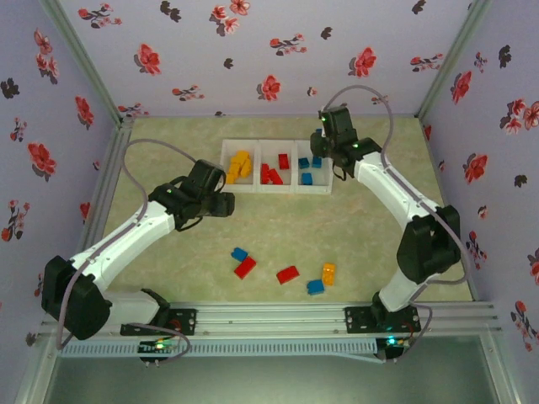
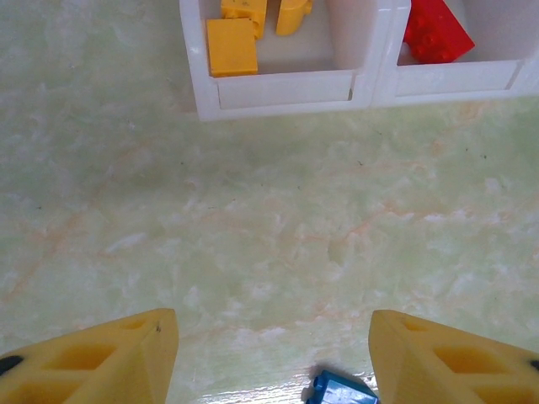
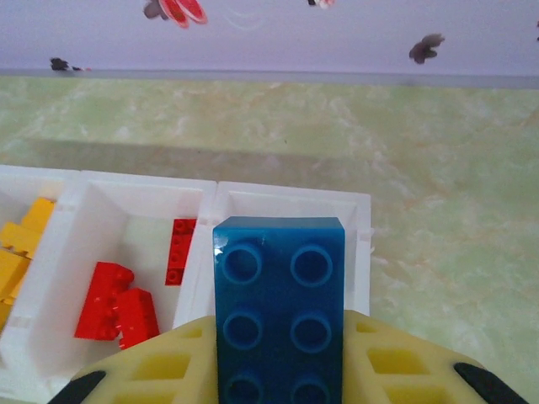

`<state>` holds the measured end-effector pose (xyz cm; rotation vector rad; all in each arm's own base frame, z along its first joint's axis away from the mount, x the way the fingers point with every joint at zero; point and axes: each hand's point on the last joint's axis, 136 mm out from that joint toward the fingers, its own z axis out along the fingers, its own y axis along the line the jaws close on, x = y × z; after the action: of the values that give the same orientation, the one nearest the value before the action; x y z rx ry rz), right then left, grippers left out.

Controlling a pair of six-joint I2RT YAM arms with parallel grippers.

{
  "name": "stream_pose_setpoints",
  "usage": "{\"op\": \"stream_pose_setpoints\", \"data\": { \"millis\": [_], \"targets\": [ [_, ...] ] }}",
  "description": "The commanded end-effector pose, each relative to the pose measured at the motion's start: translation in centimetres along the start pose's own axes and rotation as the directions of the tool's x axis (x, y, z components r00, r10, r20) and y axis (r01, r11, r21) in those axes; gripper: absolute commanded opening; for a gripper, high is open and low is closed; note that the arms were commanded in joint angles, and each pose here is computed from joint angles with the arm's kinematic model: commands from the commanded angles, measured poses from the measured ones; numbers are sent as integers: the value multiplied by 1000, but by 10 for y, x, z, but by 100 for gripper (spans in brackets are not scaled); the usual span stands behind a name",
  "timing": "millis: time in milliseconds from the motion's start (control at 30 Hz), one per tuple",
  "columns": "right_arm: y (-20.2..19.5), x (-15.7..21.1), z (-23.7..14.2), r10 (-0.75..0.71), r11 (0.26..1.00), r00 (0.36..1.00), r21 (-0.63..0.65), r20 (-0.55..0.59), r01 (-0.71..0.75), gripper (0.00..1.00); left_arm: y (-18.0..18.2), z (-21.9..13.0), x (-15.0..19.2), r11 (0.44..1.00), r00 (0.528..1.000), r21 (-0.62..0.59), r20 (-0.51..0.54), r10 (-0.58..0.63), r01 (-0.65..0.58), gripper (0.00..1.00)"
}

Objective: Sort the legos into containers by color

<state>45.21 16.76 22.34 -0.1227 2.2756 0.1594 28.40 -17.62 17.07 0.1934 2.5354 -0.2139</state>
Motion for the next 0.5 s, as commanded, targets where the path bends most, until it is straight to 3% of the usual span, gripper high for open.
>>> {"op": "stream_pose_setpoints", "data": {
  "millis": [0, 200, 333, 467],
  "targets": [
    [-3, -5, 16, 27, 999, 1000, -19, 11, -27, 32, 2, -9, -2, 1000, 1000, -15, 10, -1, 1, 62],
    [-12, 6, 35, 40, 999, 999, 2, -30, -39, 34, 3, -11, -3, 1000, 1000, -23, 8, 0, 0, 62],
    [-17, 10, 40, 45, 999, 998, 15, -43, -45, 51, 2, -12, -6, 1000, 1000, -25, 9, 3, -3, 62],
    [-18, 10, 37, 49, 999, 998, 20, -40, -48, 57, -1, -11, -9, 1000, 1000, -28, 0, 10, -10, 62]
  ]
}}
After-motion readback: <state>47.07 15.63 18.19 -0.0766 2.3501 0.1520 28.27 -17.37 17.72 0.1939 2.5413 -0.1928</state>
